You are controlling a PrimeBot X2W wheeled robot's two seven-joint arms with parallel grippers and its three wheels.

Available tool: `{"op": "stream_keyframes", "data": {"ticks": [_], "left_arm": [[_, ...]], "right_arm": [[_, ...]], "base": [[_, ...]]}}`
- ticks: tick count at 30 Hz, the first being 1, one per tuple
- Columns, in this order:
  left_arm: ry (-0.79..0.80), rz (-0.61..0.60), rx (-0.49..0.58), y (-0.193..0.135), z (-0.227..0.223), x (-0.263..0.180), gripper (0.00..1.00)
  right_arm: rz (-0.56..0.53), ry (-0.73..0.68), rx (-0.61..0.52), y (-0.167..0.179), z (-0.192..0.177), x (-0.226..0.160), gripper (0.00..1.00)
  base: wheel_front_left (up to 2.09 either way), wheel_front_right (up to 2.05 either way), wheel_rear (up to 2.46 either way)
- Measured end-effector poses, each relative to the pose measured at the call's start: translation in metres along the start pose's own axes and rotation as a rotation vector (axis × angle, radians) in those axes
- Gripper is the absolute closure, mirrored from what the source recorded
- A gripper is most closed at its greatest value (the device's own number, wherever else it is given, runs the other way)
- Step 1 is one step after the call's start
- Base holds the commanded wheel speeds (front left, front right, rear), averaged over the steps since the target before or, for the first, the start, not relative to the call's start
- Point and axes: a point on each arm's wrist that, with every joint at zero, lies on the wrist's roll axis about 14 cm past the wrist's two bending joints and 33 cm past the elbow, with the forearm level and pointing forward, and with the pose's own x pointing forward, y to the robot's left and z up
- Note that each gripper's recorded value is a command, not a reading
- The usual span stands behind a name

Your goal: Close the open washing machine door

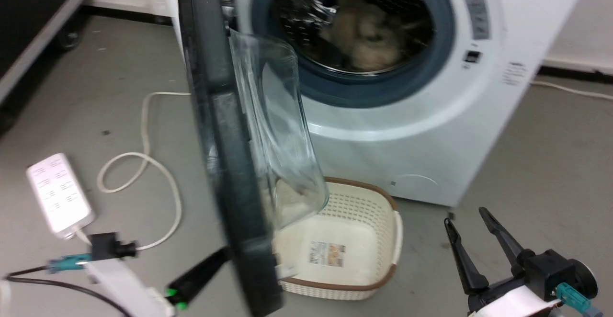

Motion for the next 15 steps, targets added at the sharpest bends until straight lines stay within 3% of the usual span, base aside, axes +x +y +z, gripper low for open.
{"op": "stream_keyframes", "data": {"ticks": [5, 15], "left_arm": [[0.113, -0.108, -0.077, -0.019, -0.047, 0.065, 1.0], [0.17, -0.188, -0.12, -0.041, -0.076, 0.167, 1.0]], "right_arm": [[-0.101, 0.016, -0.019, -0.033, -0.001, -0.016, 0.0], [-0.278, 0.049, -0.034, -0.083, -0.006, -0.047, 0.0]], "base": [[0.0, 0.0, 0.0], [0.0, 0.0, 0.0]]}}
